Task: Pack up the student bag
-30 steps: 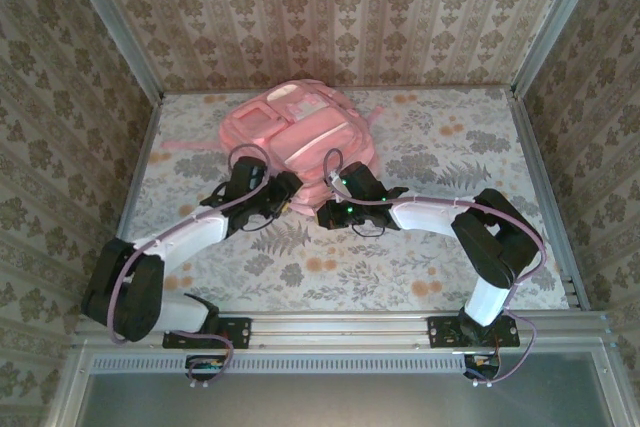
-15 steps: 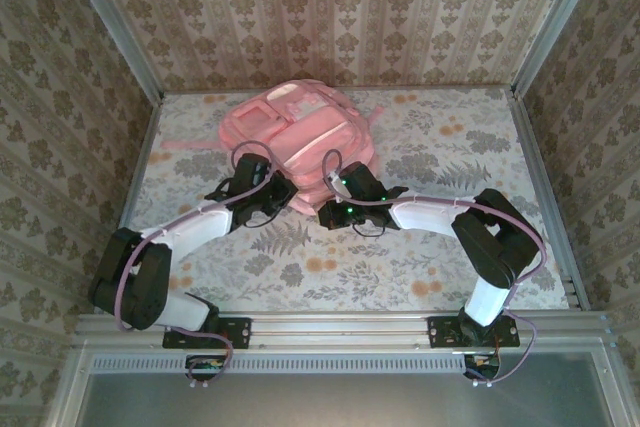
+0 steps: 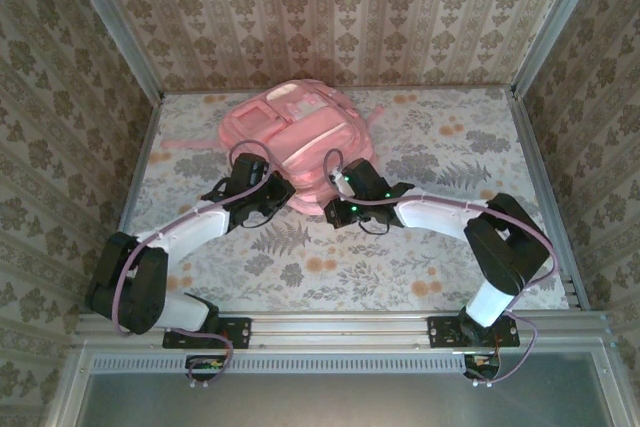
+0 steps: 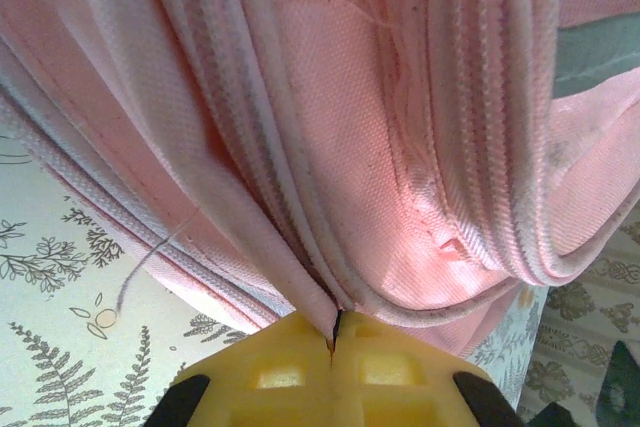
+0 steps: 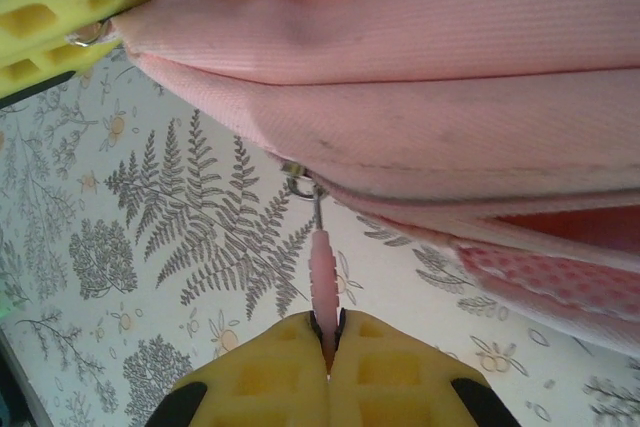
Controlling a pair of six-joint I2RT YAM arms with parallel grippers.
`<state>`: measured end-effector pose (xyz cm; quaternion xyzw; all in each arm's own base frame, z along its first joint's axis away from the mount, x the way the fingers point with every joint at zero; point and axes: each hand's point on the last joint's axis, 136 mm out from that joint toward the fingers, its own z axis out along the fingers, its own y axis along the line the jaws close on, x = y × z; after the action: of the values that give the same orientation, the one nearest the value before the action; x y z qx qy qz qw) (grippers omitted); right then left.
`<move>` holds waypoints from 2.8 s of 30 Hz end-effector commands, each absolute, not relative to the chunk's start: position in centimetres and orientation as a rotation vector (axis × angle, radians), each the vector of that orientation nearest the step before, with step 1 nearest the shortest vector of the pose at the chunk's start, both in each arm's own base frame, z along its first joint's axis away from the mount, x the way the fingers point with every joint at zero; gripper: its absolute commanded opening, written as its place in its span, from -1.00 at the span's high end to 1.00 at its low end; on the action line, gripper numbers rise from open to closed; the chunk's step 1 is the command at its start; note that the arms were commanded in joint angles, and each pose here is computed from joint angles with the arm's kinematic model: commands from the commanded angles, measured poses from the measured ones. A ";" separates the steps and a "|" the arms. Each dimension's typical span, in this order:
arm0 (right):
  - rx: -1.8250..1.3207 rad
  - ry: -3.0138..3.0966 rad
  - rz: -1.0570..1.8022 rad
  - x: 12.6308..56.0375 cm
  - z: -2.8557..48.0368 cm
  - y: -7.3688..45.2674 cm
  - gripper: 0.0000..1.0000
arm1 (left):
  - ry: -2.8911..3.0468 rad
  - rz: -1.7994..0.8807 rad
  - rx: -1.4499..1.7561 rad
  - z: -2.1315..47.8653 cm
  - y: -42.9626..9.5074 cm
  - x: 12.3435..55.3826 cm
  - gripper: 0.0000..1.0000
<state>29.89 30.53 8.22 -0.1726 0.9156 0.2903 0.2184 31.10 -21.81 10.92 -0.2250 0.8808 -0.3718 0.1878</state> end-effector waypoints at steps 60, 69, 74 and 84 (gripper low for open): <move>-0.629 2.605 0.783 31.8 8.4 26.7 0.87 | 2.463 -0.925 -0.404 15.0 -19.8 30.2 1.00; -0.584 2.608 0.769 32.4 7.7 26.7 0.53 | 2.464 -0.929 -0.409 14.9 -19.9 30.3 1.00; -0.570 2.624 0.747 32.8 7.2 26.6 0.53 | 2.468 -0.931 -0.413 14.7 -19.9 30.3 1.00; -0.557 2.606 0.674 33.5 7.8 25.5 1.00 | 2.477 -0.895 -0.427 14.3 -18.7 30.3 1.00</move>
<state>32.60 26.76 7.51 -0.2070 0.9248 0.2658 0.1769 29.86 -19.29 12.57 -0.1701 0.9077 -0.3213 0.2094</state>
